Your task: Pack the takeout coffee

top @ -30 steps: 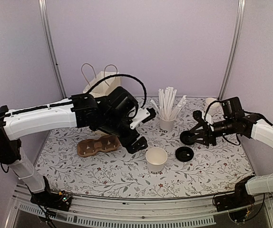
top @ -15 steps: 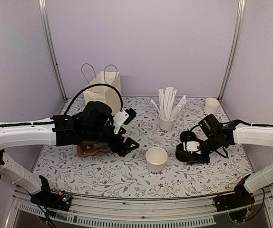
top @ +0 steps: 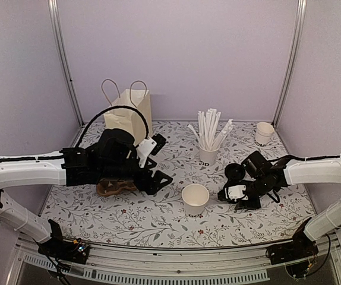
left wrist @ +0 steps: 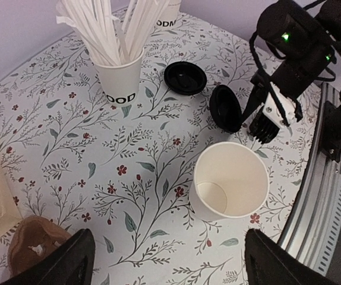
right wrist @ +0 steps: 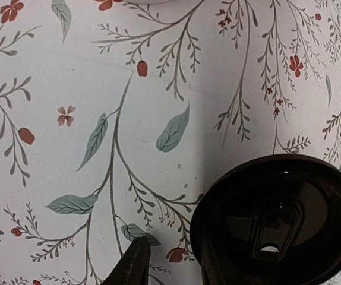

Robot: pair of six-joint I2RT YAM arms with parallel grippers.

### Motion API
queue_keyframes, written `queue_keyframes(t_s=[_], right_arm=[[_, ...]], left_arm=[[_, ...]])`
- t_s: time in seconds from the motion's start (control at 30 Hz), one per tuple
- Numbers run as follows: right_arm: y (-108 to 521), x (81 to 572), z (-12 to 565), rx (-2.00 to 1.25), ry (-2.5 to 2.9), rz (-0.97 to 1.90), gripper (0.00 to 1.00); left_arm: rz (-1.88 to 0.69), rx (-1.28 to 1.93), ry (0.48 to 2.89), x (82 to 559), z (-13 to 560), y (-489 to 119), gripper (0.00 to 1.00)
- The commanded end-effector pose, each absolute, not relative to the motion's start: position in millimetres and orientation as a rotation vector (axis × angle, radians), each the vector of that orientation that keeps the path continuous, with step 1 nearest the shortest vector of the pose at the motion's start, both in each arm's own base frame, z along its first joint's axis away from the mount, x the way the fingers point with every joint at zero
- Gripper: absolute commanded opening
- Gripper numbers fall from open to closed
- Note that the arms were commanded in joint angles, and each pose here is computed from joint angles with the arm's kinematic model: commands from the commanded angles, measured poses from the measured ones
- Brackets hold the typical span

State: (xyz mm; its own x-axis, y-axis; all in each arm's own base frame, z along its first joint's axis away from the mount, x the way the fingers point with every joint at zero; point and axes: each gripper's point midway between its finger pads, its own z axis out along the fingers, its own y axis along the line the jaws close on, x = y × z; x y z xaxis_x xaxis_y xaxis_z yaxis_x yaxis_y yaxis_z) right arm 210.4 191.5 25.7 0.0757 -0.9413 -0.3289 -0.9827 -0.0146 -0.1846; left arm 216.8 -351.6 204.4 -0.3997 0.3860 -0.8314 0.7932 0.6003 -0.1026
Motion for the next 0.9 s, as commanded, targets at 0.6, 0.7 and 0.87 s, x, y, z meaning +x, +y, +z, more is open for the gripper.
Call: queue_keyframes(t_s=[0.6, 0.7, 0.87], right_arm=[[194, 239, 26, -1.915, 1.858, -0.132, 0.32], [196, 245, 35, -1.883, 1.842, -0.161, 0.32], [198, 250, 42, -1.859, 1.829, -0.183, 0.32]], left_arm=[[-0.671, 0.863, 1.933, 215, 231, -352, 0.88], [-0.673, 0.862, 1.927, 215, 232, -353, 0.88], [-0.676, 0.873, 1.934, 214, 228, -355, 0.88]])
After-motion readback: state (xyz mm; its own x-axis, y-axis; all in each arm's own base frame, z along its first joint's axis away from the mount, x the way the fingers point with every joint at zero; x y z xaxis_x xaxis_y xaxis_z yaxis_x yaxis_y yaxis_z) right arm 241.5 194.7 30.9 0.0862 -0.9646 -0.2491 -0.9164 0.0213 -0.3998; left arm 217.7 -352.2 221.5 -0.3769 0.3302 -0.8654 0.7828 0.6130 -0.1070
